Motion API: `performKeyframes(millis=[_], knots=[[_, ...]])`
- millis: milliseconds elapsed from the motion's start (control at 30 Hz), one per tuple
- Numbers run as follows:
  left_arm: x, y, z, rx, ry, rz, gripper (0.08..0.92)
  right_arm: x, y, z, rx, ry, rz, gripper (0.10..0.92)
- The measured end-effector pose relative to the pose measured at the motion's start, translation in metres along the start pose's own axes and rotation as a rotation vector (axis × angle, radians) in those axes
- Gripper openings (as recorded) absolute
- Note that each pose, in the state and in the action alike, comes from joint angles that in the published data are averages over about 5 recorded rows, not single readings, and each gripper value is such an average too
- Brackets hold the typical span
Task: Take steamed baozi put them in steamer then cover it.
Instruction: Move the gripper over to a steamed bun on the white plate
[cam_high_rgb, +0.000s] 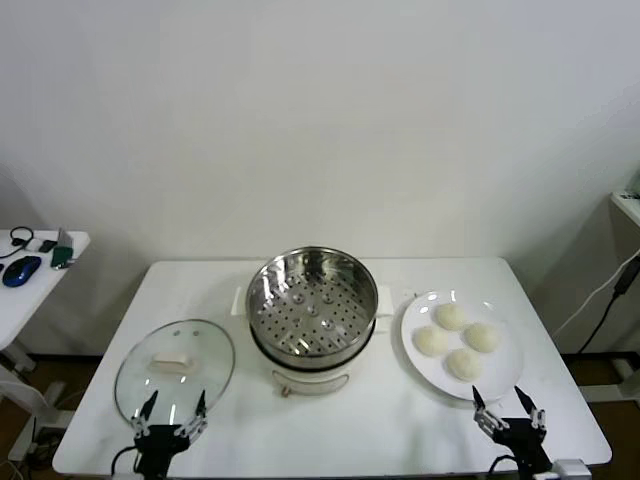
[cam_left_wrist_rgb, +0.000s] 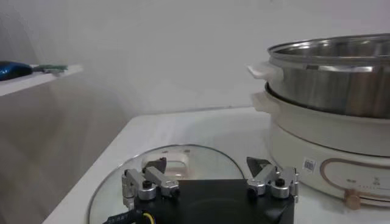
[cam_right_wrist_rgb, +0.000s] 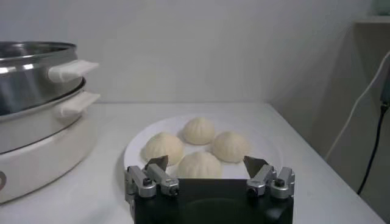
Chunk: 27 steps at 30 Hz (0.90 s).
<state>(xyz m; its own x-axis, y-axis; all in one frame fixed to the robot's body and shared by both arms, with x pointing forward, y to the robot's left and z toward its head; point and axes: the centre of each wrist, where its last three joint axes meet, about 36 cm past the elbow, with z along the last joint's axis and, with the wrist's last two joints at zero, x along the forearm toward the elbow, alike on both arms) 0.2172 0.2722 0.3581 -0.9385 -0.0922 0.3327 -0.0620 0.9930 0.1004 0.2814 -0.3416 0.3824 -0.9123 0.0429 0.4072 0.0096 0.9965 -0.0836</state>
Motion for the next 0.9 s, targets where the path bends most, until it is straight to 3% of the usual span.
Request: performKeyframes(millis=[200, 500, 900], knots=[[-0.001, -0.002, -0.003, -0.002, -0.011, 0.010, 0.823, -0.054, -0.019, -0.052, 0.116, 0.007, -0.066, 0.823], [-0.003, -0.005, -0.005, -0.002, -0.027, 0.022, 0.823, -0.147, -0.048, -0.155, 0.543, 0.028, -0.341, 0.823], [-0.002, -0.012, 0.001, -0.005, -0.020, 0.035, 0.823, -0.223, -0.085, -0.248, 1.075, 0.265, -0.755, 0.823]])
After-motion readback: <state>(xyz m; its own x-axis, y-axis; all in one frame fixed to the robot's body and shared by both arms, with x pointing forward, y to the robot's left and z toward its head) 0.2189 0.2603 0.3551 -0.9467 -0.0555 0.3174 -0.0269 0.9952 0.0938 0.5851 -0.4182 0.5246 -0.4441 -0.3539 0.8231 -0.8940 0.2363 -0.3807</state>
